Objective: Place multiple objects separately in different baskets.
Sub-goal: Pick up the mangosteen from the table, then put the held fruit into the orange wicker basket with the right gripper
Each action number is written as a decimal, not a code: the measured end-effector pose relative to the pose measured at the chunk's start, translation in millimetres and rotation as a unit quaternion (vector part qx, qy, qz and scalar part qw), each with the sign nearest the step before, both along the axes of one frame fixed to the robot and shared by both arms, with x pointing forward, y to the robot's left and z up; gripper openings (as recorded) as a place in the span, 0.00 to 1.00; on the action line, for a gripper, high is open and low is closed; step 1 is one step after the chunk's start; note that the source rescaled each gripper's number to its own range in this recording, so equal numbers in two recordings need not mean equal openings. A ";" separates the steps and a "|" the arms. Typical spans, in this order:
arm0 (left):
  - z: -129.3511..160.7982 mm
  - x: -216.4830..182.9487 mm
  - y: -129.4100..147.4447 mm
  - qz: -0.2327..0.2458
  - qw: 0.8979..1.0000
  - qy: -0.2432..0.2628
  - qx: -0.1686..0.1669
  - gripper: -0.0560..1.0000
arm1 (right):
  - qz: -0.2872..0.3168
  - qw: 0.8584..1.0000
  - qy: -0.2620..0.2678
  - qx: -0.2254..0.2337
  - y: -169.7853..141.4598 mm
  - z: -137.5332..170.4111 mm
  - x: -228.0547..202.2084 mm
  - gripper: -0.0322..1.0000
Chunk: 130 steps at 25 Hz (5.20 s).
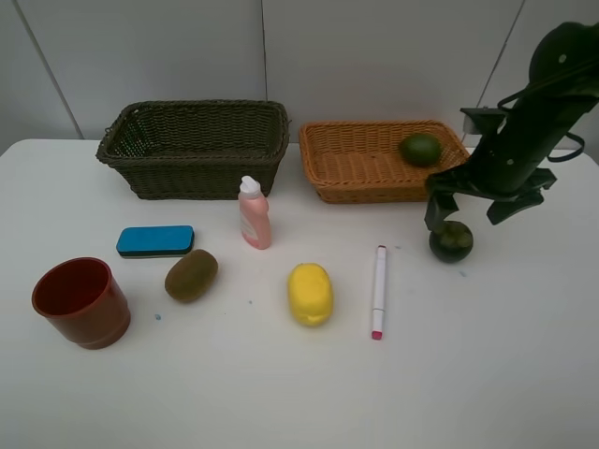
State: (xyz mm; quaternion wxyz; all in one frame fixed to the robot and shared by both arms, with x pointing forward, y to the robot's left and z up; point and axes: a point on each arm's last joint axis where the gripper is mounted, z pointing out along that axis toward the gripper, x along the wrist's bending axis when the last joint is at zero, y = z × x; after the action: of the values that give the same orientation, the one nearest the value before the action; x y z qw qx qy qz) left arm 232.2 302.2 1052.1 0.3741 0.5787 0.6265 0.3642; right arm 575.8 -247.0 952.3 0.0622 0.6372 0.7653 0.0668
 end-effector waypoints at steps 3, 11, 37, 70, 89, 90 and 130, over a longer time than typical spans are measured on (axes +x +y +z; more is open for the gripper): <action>0.0 0.0 0.0 0.000 1.000 0.000 0.000 1.00 | -0.002 1.000 0.004 0.002 0.8 -6.8 2.2 1.00; 0.0 0.0 0.0 0.000 1.000 0.000 0.000 1.00 | -0.002 1.000 0.018 0.000 1.6 -29.8 7.9 1.00; 0.0 0.0 0.0 0.000 1.000 0.000 0.000 1.00 | 0.000 1.000 0.026 -0.004 2.3 -60.0 14.3 0.96; 0.0 0.0 0.0 0.000 1.000 0.000 0.000 1.00 | 0.000 1.000 0.005 -0.001 3.3 -1.2 21.7 0.64; 0.0 0.0 0.0 0.000 1.000 0.000 0.000 1.00 | 0.007 0.989 -0.147 -0.004 5.9 110.5 65.2 0.64; 0.0 0.0 0.0 0.000 1.000 0.000 0.000 1.00 | 0.008 0.988 -0.155 -0.003 6.5 108.7 68.3 0.64; 0.0 0.0 0.0 0.000 1.000 0.000 0.000 1.00 | 0.014 0.994 -0.107 -0.006 14.5 -12.6 114.6 0.64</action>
State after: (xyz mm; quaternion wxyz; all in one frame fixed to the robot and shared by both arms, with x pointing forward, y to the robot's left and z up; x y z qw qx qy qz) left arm 232.2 302.2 1052.1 0.3741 0.5787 0.6265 0.3642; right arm 690.4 -232.5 939.7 0.1464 0.6153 0.7635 0.1305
